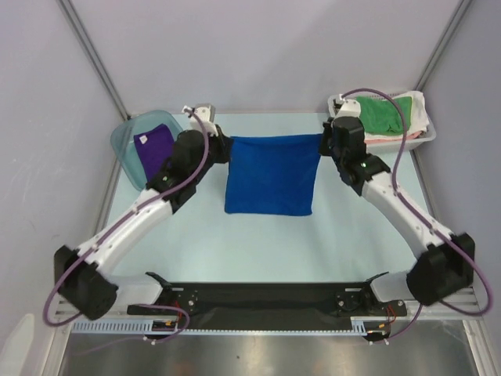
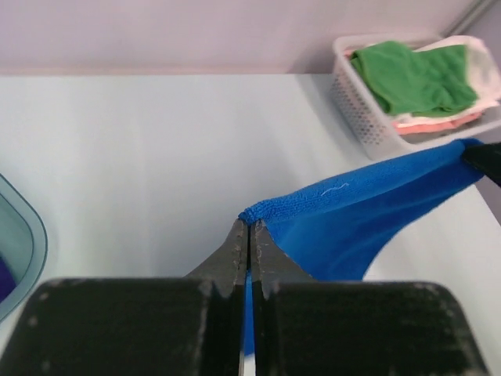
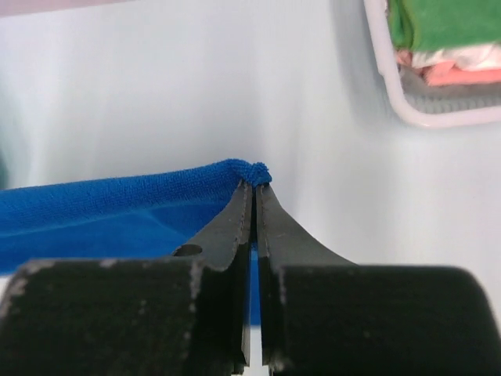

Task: Fold and stack the towels
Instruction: Fold the towel

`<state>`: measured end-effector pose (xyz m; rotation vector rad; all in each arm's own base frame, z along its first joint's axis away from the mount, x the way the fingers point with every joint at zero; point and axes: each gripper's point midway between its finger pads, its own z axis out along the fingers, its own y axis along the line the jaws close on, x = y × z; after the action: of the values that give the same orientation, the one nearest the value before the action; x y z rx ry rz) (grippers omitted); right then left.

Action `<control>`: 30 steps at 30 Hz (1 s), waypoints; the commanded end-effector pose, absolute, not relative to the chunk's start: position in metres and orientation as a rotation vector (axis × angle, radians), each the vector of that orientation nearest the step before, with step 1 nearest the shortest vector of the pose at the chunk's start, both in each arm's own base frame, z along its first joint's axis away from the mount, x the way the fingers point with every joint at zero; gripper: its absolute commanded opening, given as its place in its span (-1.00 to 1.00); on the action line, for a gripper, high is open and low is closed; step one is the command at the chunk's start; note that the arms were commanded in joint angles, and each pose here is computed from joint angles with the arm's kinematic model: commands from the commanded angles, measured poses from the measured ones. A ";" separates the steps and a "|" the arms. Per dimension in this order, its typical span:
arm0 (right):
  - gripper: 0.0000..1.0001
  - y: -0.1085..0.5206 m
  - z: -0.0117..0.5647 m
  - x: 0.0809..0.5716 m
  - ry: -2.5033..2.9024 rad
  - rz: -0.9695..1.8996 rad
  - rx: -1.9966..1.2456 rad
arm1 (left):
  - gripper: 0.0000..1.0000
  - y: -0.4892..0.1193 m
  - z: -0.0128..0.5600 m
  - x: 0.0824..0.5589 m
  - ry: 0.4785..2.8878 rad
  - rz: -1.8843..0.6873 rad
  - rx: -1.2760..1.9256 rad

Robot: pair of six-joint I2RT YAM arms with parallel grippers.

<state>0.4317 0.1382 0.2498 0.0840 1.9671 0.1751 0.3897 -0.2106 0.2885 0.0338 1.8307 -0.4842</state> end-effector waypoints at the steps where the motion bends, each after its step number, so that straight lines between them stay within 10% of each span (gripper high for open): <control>1: -1.00 0.123 0.300 0.400 1.822 0.128 0.109 | -0.99 -0.205 0.312 0.355 1.746 -0.419 0.098; 18: -1.00 0.085 0.453 0.251 1.440 0.382 0.099 | -0.99 -0.180 0.429 0.234 1.479 -0.566 0.170; 30: -1.00 0.145 0.328 0.354 1.733 0.383 0.006 | -0.99 -0.197 0.336 0.324 1.692 -0.514 0.070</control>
<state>0.3107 0.1316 0.3762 0.0041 1.6437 0.3774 0.2927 -0.1938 0.3616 0.1260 1.6456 -0.4805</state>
